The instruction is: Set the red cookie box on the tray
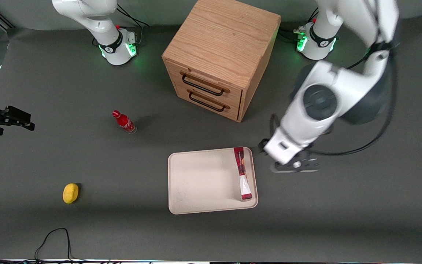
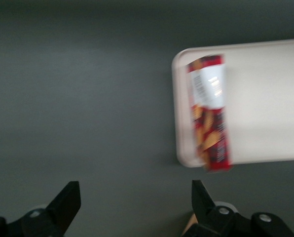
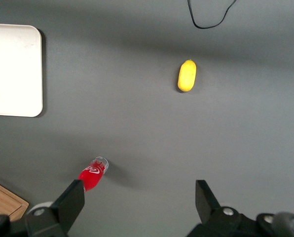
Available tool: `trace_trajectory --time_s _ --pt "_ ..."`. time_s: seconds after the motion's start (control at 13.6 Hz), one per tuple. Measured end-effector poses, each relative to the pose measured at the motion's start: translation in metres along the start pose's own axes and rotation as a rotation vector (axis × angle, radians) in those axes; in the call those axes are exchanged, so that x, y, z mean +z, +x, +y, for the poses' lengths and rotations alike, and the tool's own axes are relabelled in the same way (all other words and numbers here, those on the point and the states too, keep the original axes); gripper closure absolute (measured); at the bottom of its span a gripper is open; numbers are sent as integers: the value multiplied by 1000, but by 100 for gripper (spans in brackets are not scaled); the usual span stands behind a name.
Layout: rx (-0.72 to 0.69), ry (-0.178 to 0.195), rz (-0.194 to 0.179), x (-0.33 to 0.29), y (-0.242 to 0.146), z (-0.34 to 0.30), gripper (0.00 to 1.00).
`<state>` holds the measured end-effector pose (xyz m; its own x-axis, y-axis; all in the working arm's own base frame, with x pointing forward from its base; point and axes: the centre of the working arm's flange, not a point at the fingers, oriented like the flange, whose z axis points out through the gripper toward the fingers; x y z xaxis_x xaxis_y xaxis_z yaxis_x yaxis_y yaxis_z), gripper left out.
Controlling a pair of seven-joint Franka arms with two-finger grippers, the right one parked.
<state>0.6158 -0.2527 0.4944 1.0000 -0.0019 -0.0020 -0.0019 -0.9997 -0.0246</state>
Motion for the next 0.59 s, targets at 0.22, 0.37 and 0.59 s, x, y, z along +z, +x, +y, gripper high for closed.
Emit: trace_trajectory --time_s 0.22,0.37,0.59 --pt "18 46 -43 -38 -56 -75 0" --pt "6 59 -73 -58 -84 -113 0" --pt "-20 53 -77 -77 -91 -185 0"
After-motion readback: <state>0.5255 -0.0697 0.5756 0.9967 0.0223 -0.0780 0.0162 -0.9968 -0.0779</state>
